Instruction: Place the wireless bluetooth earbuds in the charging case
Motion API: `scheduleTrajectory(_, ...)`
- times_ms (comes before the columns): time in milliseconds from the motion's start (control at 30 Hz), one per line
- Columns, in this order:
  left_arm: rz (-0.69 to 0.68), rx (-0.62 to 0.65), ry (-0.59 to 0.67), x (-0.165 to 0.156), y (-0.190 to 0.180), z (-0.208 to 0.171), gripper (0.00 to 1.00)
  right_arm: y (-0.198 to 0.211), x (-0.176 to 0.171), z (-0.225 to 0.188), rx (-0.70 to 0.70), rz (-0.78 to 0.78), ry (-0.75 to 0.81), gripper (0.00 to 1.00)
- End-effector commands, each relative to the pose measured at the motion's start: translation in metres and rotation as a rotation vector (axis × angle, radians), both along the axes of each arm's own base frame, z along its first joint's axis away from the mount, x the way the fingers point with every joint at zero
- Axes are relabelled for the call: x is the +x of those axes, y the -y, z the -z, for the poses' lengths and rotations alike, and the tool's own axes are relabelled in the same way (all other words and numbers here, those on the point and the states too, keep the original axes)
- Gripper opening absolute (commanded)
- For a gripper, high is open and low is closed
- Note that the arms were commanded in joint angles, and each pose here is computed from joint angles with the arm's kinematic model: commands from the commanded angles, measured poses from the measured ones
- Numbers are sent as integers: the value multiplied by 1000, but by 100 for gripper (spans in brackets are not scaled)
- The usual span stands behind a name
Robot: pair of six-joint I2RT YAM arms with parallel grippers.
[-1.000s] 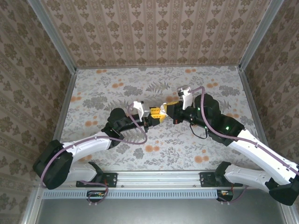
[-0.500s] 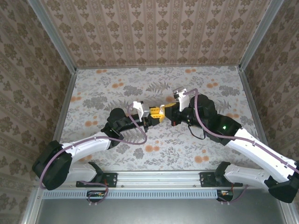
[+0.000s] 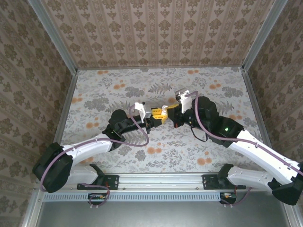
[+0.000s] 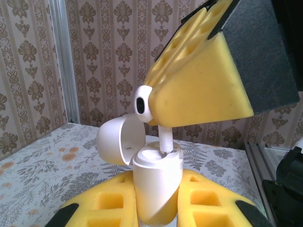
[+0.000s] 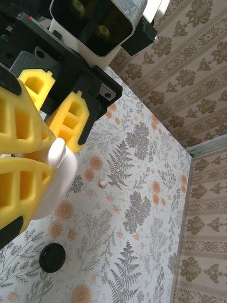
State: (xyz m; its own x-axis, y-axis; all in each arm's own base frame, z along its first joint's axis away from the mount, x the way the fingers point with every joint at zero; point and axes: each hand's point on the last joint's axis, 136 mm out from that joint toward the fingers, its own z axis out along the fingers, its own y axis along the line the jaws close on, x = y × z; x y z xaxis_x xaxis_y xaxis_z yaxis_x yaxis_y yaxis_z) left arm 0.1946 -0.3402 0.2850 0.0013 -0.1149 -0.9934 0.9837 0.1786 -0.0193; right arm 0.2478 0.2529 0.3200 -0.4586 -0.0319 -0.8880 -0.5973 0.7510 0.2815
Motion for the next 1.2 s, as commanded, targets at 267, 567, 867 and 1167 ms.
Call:
scheduleTrajectory(267, 3, -59, 24, 0, 4, -28, 0, -3, 0, 18, -8, 4, -36, 6)
scheduleTrajectory(567, -29, -61, 18, 4, 2, -27, 0, 2, -2, 18, -1, 22, -41, 19)
scheduleTrajectory(867, -59, -47, 10, 8, -1, -21, 0, 9, -6, -17, 95, 44, -7, 37)
scheduleTrajectory(1167, -165, 7, -21, 25, -21, -8, 0, 19, -5, -46, 131, 86, -6, 42)
